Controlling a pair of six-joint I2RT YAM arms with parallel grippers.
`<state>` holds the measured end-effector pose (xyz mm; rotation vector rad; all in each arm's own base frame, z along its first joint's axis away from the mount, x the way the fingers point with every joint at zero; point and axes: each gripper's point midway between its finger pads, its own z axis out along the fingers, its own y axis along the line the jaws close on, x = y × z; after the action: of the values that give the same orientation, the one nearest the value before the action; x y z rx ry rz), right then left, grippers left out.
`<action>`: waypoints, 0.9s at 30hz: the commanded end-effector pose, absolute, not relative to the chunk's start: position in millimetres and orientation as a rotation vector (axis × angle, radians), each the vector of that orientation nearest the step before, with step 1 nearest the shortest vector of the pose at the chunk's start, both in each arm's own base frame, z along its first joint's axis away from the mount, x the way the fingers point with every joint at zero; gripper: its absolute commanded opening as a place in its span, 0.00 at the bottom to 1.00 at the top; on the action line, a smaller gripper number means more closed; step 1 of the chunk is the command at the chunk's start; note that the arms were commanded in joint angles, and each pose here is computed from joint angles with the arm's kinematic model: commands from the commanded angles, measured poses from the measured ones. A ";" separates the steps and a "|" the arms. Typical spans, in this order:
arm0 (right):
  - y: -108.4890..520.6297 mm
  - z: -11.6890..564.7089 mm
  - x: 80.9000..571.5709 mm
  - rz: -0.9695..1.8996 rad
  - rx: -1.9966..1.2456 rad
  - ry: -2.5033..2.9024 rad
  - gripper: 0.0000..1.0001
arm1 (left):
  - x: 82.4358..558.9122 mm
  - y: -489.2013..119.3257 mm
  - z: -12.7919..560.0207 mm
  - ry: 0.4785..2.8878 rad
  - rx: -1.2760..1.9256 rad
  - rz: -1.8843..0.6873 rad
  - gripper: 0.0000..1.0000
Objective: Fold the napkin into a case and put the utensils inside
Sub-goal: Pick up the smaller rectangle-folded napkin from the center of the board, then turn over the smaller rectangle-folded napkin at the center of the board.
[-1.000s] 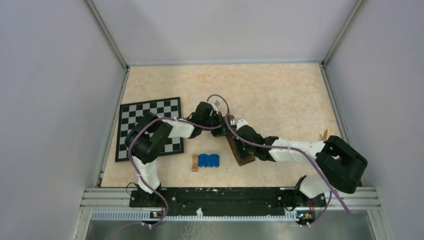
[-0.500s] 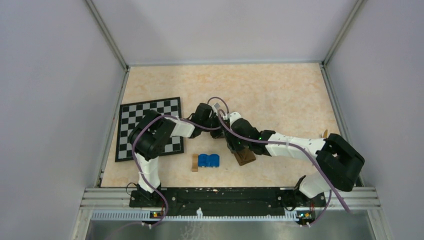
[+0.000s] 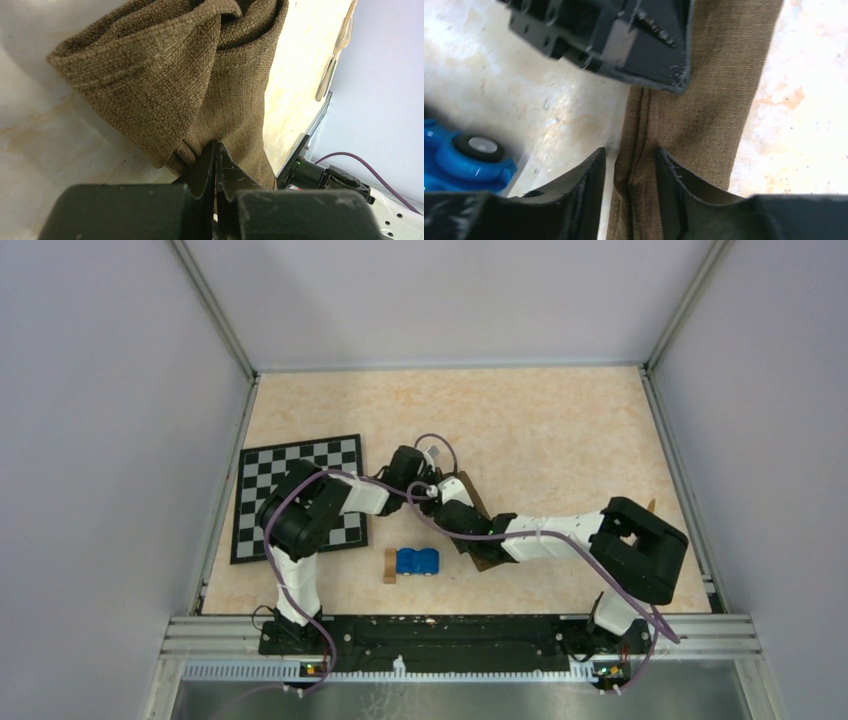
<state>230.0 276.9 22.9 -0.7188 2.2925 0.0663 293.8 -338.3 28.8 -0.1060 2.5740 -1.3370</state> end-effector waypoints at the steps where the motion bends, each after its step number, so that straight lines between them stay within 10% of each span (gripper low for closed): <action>1: 250.0 9.0 237.6 -0.133 -0.607 2.288 0.28 | 296.4 -321.4 12.6 2.614 -0.103 -1.207 0.07; 6: 250.5 10.4 242.1 -0.130 -0.592 2.250 0.00 | 307.4 -310.5 38.4 2.563 -0.067 -1.185 0.17; 13: 304.4 56.8 228.1 0.307 -0.602 2.234 0.00 | 339.1 -246.5 147.5 2.296 -0.079 -1.060 0.41; 27: 352.8 131.1 212.8 1.728 -0.114 2.233 0.00 | 320.9 -166.1 236.1 2.080 -0.195 -0.815 0.47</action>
<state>231.6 335.9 100.6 -0.2241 2.3028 1.2080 324.0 -173.4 245.7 -0.1854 2.0341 -0.8697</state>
